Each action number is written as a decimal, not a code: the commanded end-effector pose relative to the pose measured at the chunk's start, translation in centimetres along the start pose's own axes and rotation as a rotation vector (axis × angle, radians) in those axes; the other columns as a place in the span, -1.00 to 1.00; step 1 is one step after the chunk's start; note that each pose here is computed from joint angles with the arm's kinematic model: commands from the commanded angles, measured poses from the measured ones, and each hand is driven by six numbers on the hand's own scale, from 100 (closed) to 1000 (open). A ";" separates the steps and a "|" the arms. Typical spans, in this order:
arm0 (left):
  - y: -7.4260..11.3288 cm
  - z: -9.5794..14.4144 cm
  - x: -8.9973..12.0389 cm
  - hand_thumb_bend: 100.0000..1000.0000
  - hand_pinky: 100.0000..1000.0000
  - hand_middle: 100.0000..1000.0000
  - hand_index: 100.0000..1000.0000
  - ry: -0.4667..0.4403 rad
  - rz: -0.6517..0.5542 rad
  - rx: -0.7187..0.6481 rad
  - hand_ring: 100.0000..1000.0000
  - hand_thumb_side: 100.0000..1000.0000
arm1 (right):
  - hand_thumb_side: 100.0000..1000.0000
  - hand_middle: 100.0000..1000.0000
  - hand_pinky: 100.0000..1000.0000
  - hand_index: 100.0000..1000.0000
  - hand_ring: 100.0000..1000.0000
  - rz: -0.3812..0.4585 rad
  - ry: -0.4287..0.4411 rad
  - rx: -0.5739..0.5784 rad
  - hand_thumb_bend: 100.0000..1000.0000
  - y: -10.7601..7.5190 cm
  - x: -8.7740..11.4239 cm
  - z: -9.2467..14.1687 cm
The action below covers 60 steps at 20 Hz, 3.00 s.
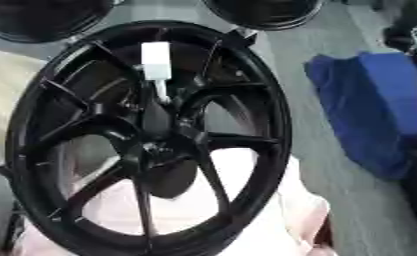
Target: Pull the pin out of the wheel hub.
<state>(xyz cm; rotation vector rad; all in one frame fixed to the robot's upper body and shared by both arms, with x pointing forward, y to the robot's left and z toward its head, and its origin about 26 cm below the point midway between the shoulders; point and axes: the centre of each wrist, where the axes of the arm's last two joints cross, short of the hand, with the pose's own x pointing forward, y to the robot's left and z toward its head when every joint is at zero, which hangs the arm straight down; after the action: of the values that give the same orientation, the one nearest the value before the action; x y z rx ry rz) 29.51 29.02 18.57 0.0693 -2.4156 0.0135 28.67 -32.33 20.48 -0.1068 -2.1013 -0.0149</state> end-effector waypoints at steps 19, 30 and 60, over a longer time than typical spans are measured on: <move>0.2 -0.2 0.6 -0.64 0.67 0.08 0.40 -0.017 -0.014 -0.026 0.18 0.18 | -0.36 0.14 0.48 0.13 0.32 0.231 -0.216 0.209 -0.32 0.2 7.6 -4.9; 0.2 -0.3 0.5 -0.64 0.67 0.08 0.40 -0.021 -0.019 -0.021 0.17 0.18 | -0.35 0.12 0.48 0.12 0.30 0.189 -0.171 0.168 -0.31 -0.1 6.1 -4.0; -0.1 -0.2 0.5 -0.67 0.68 0.07 0.40 -0.002 -0.042 -0.089 0.15 0.21 | -0.40 0.48 0.58 0.51 0.62 1.011 -0.163 0.771 -0.18 1.7 14.2 -7.1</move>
<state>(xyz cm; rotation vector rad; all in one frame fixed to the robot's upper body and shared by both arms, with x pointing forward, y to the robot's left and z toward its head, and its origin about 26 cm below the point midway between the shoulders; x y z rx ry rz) 29.39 28.75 18.14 0.0658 -2.3871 -0.0659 28.35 -30.03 35.16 -0.6216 -1.8699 1.3514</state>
